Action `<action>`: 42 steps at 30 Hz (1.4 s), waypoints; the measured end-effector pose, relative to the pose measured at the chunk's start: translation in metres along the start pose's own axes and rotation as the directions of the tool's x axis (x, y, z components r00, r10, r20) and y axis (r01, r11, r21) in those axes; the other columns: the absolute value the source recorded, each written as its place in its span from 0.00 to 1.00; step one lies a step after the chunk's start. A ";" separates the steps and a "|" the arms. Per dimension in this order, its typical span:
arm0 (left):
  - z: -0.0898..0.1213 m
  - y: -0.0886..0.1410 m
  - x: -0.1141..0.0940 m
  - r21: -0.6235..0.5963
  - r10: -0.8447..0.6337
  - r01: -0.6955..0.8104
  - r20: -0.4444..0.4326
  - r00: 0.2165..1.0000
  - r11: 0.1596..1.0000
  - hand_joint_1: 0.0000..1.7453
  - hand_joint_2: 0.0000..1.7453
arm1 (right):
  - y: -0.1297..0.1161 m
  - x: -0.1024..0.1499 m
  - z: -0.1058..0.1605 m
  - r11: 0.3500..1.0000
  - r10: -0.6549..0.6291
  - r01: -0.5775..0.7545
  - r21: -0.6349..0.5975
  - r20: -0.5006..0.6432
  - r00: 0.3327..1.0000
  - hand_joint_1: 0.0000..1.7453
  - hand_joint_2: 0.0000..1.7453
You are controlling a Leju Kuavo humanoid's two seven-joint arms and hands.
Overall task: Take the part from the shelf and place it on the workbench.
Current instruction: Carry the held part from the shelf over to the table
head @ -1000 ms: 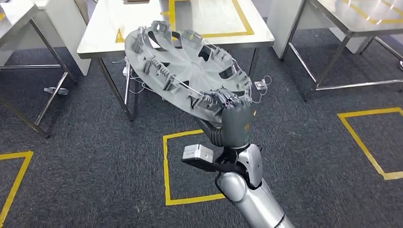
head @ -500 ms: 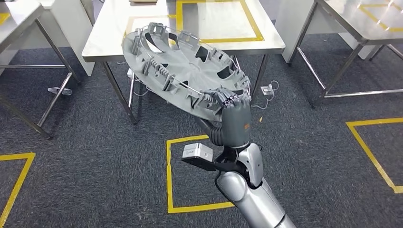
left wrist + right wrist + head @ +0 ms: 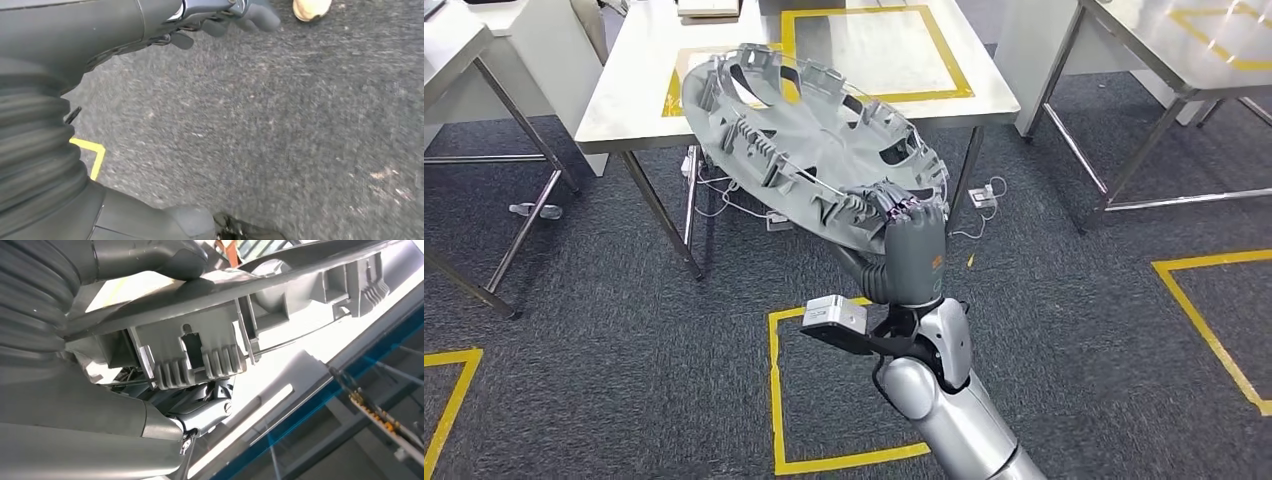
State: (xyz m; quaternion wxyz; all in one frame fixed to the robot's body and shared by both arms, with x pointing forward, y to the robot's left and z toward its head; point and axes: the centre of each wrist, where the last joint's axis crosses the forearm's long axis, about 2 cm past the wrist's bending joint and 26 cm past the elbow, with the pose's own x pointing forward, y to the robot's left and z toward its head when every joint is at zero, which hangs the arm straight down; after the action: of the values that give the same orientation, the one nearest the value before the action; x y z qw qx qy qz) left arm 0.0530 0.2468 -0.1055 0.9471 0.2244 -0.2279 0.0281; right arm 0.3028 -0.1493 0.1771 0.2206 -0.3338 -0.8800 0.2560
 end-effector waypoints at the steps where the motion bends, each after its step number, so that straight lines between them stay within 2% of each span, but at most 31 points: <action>1: 0.000 0.000 0.000 0.000 0.000 0.000 0.001 1.000 1.000 0.00 1.00 | 0.000 0.000 -0.001 1.000 0.001 -0.001 -0.001 0.000 1.000 1.00 1.00; 21: -0.001 0.000 0.004 -0.004 0.001 -0.001 0.028 1.000 1.000 0.00 1.00 | 0.001 0.000 -0.001 1.000 0.000 0.000 0.005 -0.003 1.000 1.00 1.00; 42: 0.000 -0.001 0.002 -0.011 -0.009 0.010 0.033 0.999 1.000 0.00 1.00 | -0.002 -0.002 0.011 1.000 0.020 -0.020 0.017 -0.012 1.000 1.00 1.00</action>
State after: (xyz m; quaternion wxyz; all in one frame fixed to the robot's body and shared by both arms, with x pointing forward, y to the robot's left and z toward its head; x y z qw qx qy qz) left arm 0.0551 0.2462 -0.1052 0.9446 0.2204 -0.2426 0.0185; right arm 0.2973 -0.1551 0.1695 0.2263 -0.3421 -0.8731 0.2633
